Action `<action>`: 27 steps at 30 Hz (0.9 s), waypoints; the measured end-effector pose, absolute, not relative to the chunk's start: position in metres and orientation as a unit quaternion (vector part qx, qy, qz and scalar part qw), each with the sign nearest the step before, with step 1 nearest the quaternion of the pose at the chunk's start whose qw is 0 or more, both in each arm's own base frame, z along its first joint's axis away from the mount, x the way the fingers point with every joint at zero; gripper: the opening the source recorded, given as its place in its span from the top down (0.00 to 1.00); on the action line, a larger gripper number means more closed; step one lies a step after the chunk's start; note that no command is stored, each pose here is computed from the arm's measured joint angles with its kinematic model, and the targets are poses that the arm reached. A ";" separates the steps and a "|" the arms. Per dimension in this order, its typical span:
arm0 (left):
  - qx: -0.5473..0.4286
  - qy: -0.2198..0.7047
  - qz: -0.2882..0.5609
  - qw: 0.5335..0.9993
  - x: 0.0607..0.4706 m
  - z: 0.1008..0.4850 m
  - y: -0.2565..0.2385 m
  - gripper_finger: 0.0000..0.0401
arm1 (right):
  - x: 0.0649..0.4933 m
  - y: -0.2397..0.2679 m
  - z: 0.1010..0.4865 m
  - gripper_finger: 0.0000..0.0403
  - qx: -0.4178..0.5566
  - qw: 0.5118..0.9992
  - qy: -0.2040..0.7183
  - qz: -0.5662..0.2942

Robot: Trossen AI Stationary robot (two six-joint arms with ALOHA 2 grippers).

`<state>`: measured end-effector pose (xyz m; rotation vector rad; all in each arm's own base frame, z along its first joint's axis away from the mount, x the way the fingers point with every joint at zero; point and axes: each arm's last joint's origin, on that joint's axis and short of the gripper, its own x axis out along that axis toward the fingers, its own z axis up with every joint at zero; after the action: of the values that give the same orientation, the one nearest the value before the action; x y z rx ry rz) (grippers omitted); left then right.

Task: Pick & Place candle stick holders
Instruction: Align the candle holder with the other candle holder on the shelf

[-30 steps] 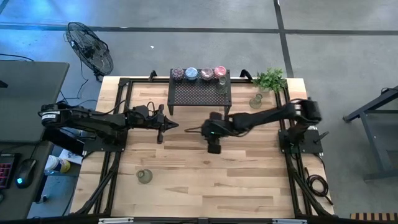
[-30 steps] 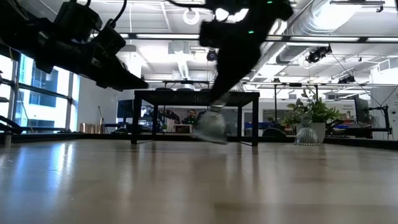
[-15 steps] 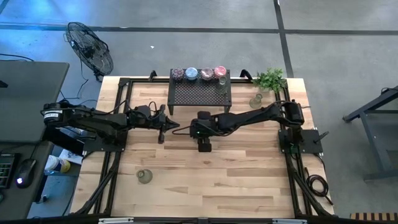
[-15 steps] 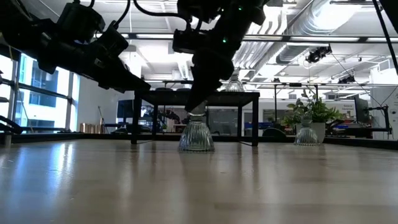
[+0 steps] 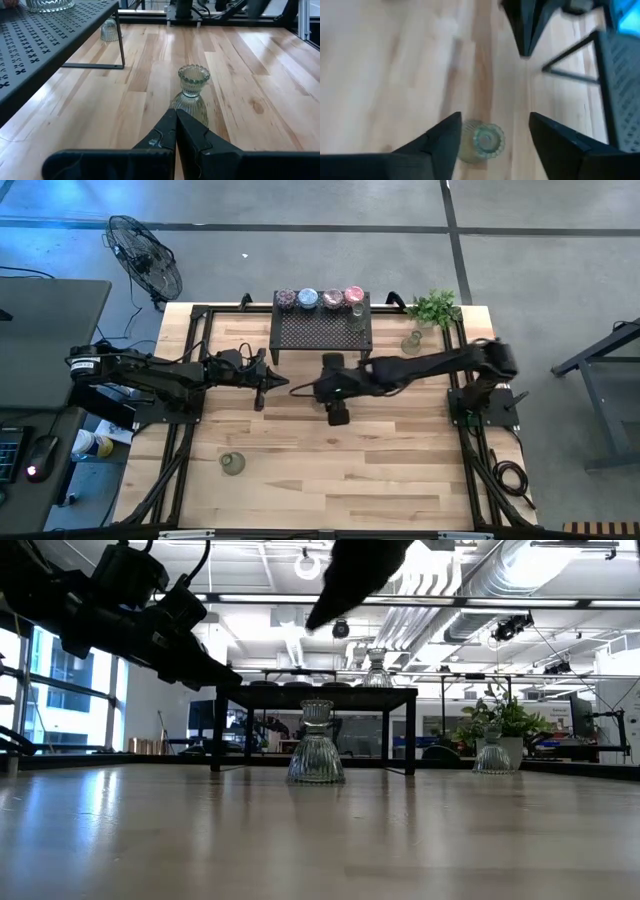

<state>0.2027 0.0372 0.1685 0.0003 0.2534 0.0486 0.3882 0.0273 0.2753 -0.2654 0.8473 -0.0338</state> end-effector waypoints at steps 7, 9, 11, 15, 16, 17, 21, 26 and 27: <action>-0.007 0.128 0.025 0.991 0.203 0.168 0.037 1.00 | 0.326 0.027 0.271 0.74 -0.086 0.957 0.273 0.037; -0.018 0.127 0.026 0.991 0.203 0.168 0.037 1.00 | 0.305 0.024 0.257 0.84 -0.069 0.969 0.235 0.026; -0.025 0.126 0.025 0.991 0.203 0.168 0.036 1.00 | 0.284 0.020 0.244 0.95 -0.050 0.978 0.200 0.015; -0.019 0.127 0.023 0.992 0.207 0.172 0.028 1.00 | 0.247 0.018 0.225 0.96 -0.009 0.994 0.111 0.008; -0.017 0.125 0.027 0.992 0.209 0.175 0.025 1.00 | 0.239 0.017 0.221 0.95 -0.002 0.996 0.086 0.008; -0.014 0.126 0.033 0.991 0.211 0.177 0.022 1.00 | 0.231 0.016 0.218 0.95 0.005 0.998 0.061 0.004; -0.011 0.135 0.059 0.989 0.219 0.186 0.010 1.00 | 0.203 0.008 0.204 0.99 0.043 0.997 -0.013 -0.056; -0.016 0.135 0.082 0.987 0.224 0.195 -0.002 0.94 | 0.178 -0.003 0.186 0.99 0.102 0.979 -0.075 -0.157; -0.018 0.134 0.081 0.988 0.224 0.196 -0.004 0.92 | 0.173 -0.005 0.183 0.99 0.110 0.976 -0.084 -0.169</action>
<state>0.2242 -0.0041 0.1959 -0.0371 0.2684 0.1634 0.1733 -0.0048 0.1827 0.2221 -0.1692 -0.3406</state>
